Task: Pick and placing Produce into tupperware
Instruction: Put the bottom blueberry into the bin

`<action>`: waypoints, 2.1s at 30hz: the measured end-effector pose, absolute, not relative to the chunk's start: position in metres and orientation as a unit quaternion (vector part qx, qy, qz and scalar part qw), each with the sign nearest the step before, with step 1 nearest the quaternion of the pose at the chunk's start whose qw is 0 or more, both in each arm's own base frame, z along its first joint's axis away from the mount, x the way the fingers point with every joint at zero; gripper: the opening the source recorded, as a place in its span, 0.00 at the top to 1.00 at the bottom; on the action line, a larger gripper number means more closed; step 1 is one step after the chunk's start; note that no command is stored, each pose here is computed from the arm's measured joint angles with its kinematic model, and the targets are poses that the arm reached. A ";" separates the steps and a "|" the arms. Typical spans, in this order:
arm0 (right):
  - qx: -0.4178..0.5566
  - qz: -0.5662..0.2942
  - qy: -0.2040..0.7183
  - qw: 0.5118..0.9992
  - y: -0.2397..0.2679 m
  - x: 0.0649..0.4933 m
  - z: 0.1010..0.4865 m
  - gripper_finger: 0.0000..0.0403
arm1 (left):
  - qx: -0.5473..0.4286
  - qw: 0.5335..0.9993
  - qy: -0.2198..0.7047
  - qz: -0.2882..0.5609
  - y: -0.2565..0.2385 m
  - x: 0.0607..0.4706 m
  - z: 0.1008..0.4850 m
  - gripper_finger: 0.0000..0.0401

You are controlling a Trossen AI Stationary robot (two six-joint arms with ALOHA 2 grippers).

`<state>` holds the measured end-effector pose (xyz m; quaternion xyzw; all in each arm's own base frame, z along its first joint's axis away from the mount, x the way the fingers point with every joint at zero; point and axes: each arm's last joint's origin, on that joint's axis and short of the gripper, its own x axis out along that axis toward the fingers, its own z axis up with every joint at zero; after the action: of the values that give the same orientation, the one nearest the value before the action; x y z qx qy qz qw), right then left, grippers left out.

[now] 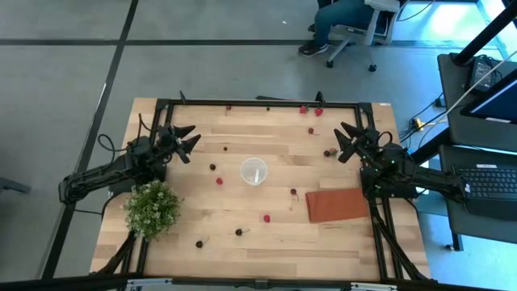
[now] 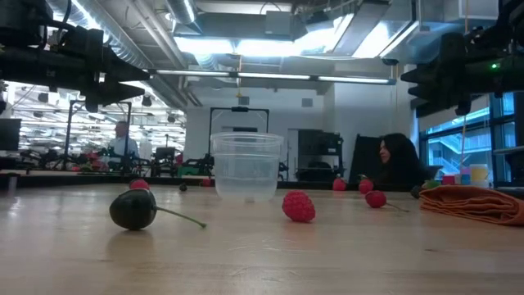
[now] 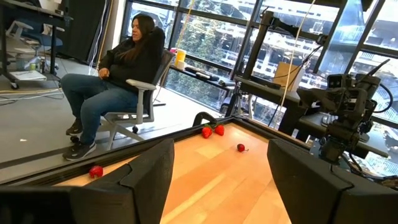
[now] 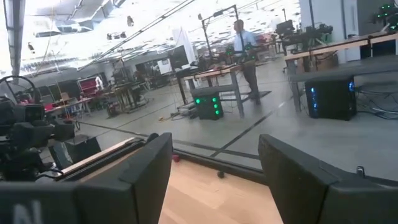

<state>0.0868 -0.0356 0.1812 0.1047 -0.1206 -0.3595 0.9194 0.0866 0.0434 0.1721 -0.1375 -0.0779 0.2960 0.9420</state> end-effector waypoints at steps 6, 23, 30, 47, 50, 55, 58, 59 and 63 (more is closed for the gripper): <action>0.100 -0.271 -0.109 0.951 -0.031 0.090 0.181 0.40 | -0.148 0.940 -0.081 0.295 0.043 0.087 0.172 0.37; 0.036 -0.248 -0.045 0.967 -0.030 0.092 0.172 0.40 | -0.099 0.979 0.041 0.173 0.036 0.093 0.217 0.37; 0.035 -0.248 -0.064 0.966 -0.030 0.092 0.176 0.40 | -0.150 0.934 0.225 0.234 0.052 0.124 0.240 0.37; 0.050 -0.247 -0.064 0.966 -0.030 0.092 0.175 0.40 | -0.145 0.900 0.332 0.242 0.093 0.195 0.227 0.37; 0.050 -0.247 -0.064 0.966 -0.030 0.092 0.175 0.40 | -0.132 0.891 0.346 0.262 0.101 0.194 0.222 0.37; 0.049 -0.247 -0.063 0.966 -0.030 0.092 0.175 0.40 | -0.144 0.872 0.364 0.294 0.116 0.196 0.209 0.37; 0.049 -0.247 -0.063 0.966 -0.030 0.092 0.175 0.40 | -0.158 0.856 0.390 0.301 0.122 0.199 0.196 0.37; 0.049 -0.247 -0.063 0.966 -0.030 0.092 0.175 0.40 | -0.165 0.850 0.398 0.302 0.123 0.201 0.191 0.37; 0.049 -0.247 -0.064 0.966 -0.030 0.092 0.175 0.40 | -0.185 0.830 0.433 0.299 0.122 0.210 0.171 0.37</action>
<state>0.0920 -0.0299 0.1752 0.0494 -0.0636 -0.2468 0.9657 0.2096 0.1223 0.1715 -0.1850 0.4330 0.2992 0.8299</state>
